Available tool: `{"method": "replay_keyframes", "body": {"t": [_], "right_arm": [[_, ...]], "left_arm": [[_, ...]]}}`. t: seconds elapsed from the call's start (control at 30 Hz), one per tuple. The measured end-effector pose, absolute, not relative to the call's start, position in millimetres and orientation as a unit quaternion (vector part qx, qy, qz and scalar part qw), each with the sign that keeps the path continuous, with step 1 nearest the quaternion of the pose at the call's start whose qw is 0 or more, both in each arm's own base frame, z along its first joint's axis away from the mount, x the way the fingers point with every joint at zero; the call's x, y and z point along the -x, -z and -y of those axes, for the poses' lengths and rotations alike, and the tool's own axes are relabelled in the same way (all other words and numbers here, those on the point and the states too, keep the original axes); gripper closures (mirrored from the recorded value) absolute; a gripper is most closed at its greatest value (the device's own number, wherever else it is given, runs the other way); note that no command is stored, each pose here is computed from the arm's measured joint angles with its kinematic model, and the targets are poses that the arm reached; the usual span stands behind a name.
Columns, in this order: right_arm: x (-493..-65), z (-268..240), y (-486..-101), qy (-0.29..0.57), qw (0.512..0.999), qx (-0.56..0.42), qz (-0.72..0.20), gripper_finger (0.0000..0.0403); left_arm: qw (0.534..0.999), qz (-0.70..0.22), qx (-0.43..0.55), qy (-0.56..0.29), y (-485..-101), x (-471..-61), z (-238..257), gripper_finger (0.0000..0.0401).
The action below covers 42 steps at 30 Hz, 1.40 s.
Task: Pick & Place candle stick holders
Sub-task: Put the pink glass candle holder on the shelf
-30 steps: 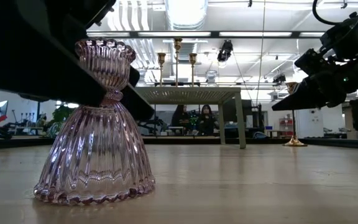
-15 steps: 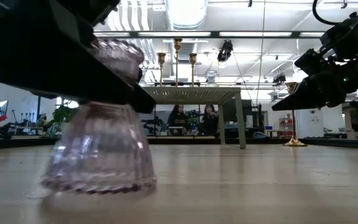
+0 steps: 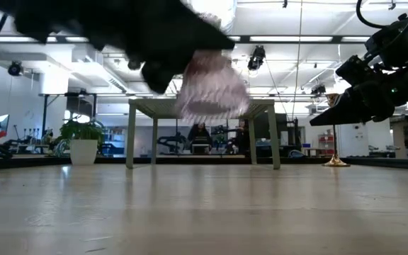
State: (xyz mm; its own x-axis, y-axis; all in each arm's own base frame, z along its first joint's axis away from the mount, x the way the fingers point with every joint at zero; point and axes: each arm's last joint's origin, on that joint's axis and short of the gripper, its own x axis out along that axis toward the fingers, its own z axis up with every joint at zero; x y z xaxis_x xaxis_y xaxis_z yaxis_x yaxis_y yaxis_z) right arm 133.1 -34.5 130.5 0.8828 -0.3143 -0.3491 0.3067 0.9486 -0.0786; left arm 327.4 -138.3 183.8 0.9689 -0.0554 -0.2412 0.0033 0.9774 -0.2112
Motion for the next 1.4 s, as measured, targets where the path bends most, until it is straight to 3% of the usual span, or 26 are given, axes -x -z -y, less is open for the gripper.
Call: {"method": "replay_keyframes", "body": {"t": [0.43,0.63,1.0,1.4], "right_arm": [[-133.1,34.5,-130.4,0.16,0.97,0.01,-0.182,0.0394],[-133.1,34.5,-130.5,0.16,0.97,0.01,-0.182,0.0394],[-133.1,34.5,-130.5,0.16,0.97,0.01,-0.182,0.0394],[-133.1,34.6,-130.5,0.16,0.97,0.01,-0.182,0.0394]], "left_arm": [[0.966,-0.123,0.068,-0.216,-272.3,-346.1,70.0,0.0272],[0.952,-0.116,0.047,-0.279,-304.1,-356.6,40.5,0.0272],[0.899,-0.112,0.052,-0.419,-307.0,-355.6,-32.0,0.0272],[0.872,-0.111,0.089,-0.469,-297.8,-352.9,-76.0,0.0272]]}}
